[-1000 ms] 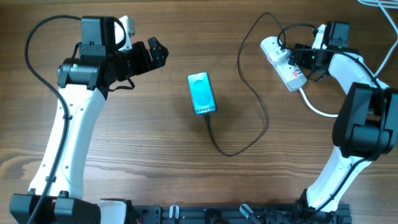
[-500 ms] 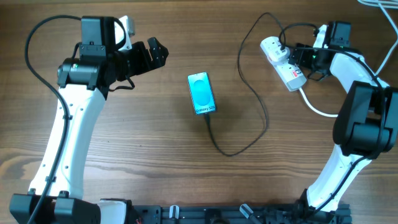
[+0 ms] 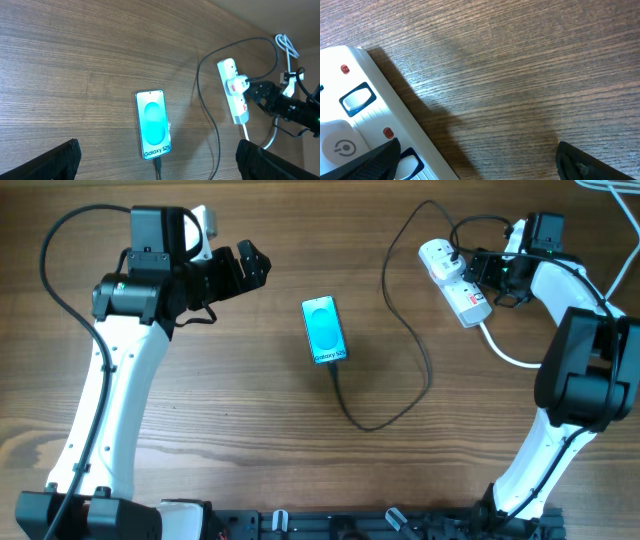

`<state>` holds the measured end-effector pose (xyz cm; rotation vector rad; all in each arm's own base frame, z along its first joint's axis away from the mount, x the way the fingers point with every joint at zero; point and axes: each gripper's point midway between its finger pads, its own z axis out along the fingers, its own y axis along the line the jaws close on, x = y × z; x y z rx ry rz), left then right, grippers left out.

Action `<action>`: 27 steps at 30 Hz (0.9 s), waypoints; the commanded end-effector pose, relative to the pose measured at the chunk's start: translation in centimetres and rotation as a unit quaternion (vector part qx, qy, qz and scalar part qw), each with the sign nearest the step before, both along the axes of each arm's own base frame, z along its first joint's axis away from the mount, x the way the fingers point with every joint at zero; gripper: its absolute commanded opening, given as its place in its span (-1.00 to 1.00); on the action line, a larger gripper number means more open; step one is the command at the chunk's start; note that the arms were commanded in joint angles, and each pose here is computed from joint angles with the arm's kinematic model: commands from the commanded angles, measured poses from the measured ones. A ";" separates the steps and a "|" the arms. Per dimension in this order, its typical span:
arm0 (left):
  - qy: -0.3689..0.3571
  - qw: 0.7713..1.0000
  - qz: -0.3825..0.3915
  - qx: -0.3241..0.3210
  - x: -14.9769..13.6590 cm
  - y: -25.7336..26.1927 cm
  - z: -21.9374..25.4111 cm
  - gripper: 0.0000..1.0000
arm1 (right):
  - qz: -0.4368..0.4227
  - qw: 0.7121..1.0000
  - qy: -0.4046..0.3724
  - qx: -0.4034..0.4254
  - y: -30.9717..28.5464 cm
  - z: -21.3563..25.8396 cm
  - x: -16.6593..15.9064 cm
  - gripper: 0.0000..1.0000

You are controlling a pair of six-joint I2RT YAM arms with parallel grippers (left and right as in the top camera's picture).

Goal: Plug charger to phone and switch on socket

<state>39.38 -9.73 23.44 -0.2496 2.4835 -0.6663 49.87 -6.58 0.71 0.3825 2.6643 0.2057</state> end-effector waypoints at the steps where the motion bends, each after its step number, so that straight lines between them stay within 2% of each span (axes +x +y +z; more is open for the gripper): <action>1: 0.003 1.000 0.004 0.007 0.2 0.2 -0.5 1.00 | 0.001 0.995 0.096 0.029 2.1 -5.6 -4.1 0.99; 11: 0.003 1.000 0.004 0.007 0.2 0.2 -0.5 1.00 | -0.034 0.998 0.058 -0.004 0.5 -1.5 -2.8 0.99; 20: 0.003 1.000 0.003 0.007 0.2 0.2 -0.5 1.00 | -0.060 0.996 0.068 -0.017 -0.2 -1.6 -3.2 0.99; 27: 0.003 1.000 0.004 0.007 0.2 0.2 -0.5 1.00 | -0.049 0.997 0.067 -0.002 0.4 -1.6 -3.2 0.99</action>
